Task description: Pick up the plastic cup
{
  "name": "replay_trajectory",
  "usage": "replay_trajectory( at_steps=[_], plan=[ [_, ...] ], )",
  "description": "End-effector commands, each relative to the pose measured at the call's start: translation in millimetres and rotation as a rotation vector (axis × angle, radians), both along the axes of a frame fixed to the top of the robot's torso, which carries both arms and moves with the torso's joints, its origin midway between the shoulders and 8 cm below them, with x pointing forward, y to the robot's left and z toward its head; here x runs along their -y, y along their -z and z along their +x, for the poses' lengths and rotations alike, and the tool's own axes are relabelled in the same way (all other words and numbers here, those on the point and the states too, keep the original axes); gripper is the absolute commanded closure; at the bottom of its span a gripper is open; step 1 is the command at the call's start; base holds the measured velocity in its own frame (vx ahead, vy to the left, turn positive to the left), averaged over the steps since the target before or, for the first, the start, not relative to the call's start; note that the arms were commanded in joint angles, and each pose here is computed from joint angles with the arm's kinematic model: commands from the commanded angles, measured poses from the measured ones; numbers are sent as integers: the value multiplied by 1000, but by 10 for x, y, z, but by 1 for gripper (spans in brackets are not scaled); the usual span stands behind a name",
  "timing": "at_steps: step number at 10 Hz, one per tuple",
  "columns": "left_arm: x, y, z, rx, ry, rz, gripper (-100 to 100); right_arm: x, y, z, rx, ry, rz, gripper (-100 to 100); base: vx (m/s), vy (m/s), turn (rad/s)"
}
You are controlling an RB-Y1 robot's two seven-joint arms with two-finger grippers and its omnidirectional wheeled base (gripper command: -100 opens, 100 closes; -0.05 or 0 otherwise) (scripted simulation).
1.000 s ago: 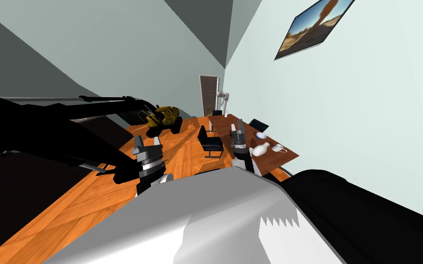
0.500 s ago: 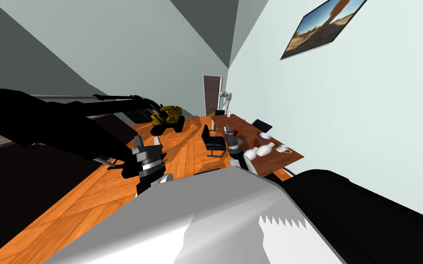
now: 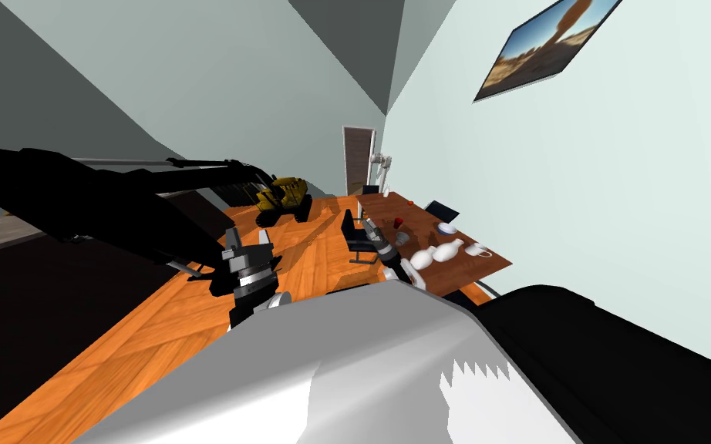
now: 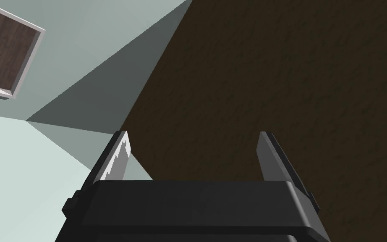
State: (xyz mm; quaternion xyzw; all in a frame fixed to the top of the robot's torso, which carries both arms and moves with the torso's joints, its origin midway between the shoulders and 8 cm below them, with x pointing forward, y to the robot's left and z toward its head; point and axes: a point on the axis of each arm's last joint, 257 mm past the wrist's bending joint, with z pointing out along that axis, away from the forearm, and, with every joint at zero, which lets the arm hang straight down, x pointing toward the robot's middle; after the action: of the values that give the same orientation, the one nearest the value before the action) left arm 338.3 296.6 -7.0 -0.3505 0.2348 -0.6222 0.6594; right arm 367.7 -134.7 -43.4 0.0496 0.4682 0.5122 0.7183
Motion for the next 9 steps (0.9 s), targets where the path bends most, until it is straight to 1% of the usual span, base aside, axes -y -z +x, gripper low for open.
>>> replay_trajectory(
  at_steps=[1, 2, 3, 4, 5, 6, 7, 8, 9],
  plan=[
    [0, 0, 0, 0, 0, 0, 0, -98, 122, 29, -4, -6, -49, -100, -14, 17, 3],
    [0, 0, 0, 0, 0, 0, 0, -251, 252, 41, 14, -26, -141, -100, -8, 15, 1],
    [0, 0, 0, 0, 0, 0, 0, -244, 299, 56, 4, -25, -143, -100, -3, 12, 1],
    [0, 0, 0, 0, 0, 0, 0, -390, 430, 59, 27, -47, -236, -100, 4, 16, -4],
    [0, 0, 0, 0, 0, 0, 0, -382, 491, 76, 15, -45, -241, -100, 3, 14, -1],
    [0, 0, 0, 0, 0, 0, 0, -508, 676, 85, 31, -68, -336, -100, 4, 13, -8],
    [0, 0, 0, 0, 0, 0, 0, -620, 796, 77, 60, -94, -416, -100, 11, 19, -14],
    [0, 0, 0, 0, 0, 0, 0, -620, 919, 94, 45, -92, -445, -100, 13, 10, -4],
    [0, 0, 0, 0, 0, 0, 0, -716, 1062, 83, 76, -119, -530, -100, 15, 7, -15]
  ],
)
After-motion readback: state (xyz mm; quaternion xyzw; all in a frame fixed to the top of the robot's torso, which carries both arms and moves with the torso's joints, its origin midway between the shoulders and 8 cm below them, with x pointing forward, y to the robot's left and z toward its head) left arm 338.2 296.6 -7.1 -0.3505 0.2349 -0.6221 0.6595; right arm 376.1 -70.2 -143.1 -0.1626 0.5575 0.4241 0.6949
